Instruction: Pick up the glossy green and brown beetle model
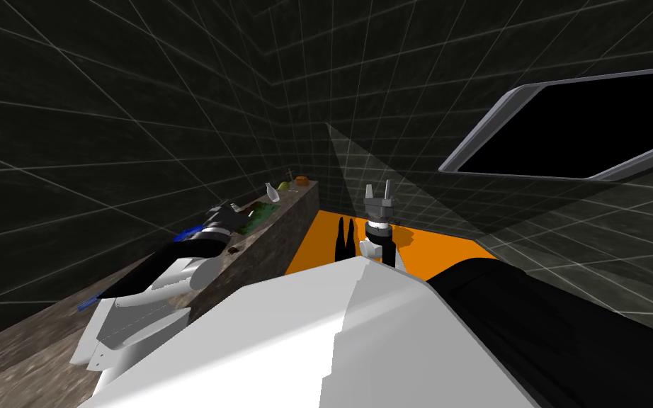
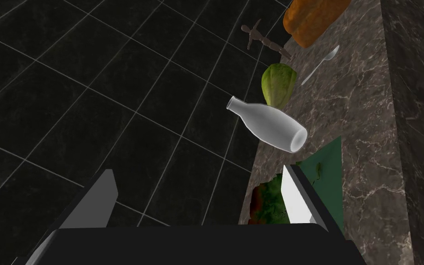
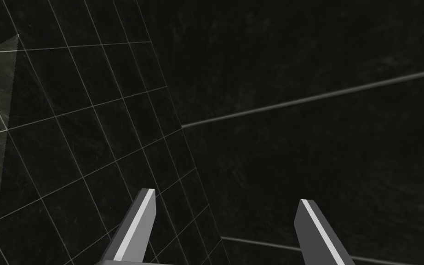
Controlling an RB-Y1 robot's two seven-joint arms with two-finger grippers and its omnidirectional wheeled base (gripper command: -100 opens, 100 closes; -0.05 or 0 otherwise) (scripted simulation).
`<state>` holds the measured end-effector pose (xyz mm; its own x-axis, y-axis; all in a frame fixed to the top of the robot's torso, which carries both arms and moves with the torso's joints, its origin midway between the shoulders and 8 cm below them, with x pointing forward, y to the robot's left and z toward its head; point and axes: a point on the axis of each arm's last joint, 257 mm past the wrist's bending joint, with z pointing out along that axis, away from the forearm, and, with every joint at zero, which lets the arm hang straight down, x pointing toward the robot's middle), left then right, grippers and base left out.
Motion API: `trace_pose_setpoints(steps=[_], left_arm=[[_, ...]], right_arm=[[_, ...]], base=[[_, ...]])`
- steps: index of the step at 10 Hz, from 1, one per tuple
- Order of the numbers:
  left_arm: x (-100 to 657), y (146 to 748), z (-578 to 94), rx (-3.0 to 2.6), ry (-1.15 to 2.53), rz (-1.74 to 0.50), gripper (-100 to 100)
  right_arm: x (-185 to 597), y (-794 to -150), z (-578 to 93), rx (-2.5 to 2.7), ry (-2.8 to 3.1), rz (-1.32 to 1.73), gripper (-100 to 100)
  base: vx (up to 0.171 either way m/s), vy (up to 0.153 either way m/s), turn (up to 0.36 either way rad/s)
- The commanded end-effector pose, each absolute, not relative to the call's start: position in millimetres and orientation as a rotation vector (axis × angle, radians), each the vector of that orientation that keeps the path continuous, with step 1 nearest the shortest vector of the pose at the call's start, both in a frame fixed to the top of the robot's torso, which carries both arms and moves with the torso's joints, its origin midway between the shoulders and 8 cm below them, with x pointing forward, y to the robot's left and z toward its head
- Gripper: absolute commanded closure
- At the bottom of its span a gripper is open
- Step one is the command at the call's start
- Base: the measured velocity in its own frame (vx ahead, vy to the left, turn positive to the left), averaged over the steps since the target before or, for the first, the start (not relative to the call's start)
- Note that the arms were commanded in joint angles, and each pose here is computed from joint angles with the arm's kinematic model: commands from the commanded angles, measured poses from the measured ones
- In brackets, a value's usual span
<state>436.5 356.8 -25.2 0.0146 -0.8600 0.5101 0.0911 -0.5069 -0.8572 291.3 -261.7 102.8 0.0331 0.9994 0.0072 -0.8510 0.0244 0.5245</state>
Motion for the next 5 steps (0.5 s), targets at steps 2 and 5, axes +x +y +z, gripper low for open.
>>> trace_pose_setpoints(steps=[2, 5], left_arm=[[440, 362, -37, -1.626, 0.814, -1.588, -100], [441, 366, -50, -1.716, 0.813, -1.574, -100]], right_arm=[[291, -262, 103, 0.443, 0.418, 1.497, 0], [291, -262, 103, 0.443, 0.418, 1.497, 0]], base=[[0.058, -0.007, -0.033], [0.053, 0.003, -0.026]])
